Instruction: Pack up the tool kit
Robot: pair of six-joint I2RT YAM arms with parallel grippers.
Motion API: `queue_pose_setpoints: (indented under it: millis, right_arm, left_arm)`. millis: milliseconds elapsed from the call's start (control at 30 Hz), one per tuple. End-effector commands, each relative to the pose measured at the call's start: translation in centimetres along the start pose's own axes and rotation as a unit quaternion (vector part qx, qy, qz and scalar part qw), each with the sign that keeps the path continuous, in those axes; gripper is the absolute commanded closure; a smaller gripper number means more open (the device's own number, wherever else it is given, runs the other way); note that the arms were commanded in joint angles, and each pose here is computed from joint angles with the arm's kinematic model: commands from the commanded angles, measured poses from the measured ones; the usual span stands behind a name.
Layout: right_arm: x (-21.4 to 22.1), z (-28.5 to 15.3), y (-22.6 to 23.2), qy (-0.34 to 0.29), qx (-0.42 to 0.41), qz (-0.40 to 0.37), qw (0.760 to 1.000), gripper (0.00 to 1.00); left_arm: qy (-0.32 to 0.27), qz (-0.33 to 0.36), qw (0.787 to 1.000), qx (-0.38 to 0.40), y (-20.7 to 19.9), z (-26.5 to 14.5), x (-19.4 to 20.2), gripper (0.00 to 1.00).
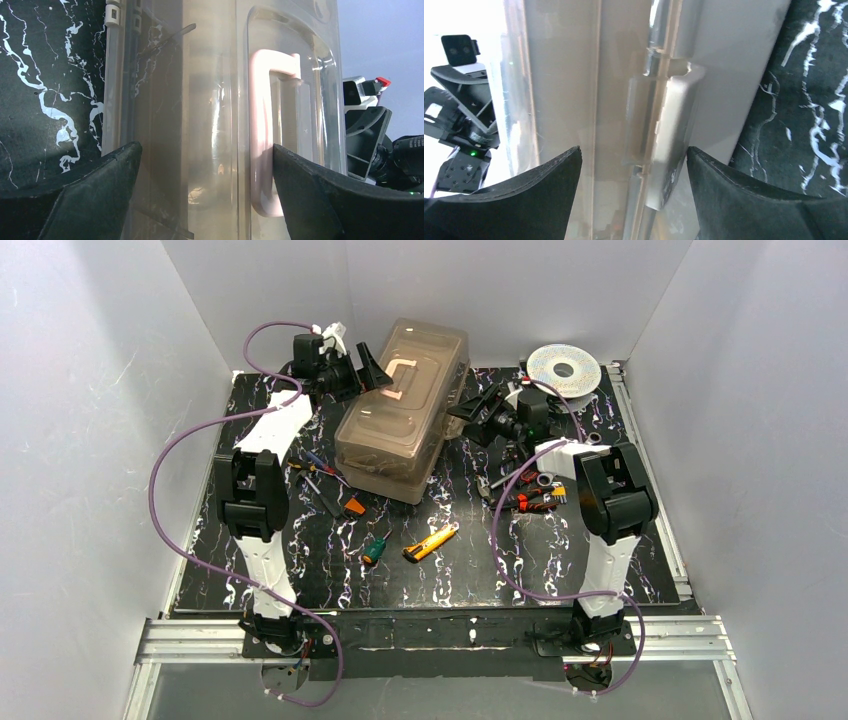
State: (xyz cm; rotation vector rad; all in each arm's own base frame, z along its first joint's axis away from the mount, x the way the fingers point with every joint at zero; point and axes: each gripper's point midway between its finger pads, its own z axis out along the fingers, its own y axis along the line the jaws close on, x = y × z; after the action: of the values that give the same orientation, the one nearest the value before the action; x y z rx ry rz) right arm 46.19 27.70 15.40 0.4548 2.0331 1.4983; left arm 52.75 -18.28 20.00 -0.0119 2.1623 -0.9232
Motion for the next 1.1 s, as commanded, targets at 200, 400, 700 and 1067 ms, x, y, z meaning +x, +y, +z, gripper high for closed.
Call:
queue_pose_setpoints:
  millis: [200, 400, 700, 1067]
  right_arm:
    - [-3.3, -4.7, -1.8, -0.078, 0.135, -0.052, 0.986, 0.15]
    - [-4.1, -7.0, -0.1, -0.089, 0.165, -0.136, 0.973, 0.15]
    - [-4.4, -8.5, 5.3, -0.103, 0.244, -0.228, 0.937, 0.12]
    - [-1.1, -6.7, 14.9, -0.048, 0.197, -0.298, 0.933, 0.1]
  left_arm:
    - [0.045, 0.034, 0.998, -0.02, -3.4, -3.7, 2.6, 0.0]
    - [0.03, 0.074, 0.996, -0.043, -4.7, -6.0, 1.9, 0.0]
    - [0.062, 0.093, 0.993, -0.048, -7.0, -6.5, 7.8, 0.01]
    - [-0.06, 0.082, 0.99, -0.102, -7.1, -11.4, 4.9, 0.0]
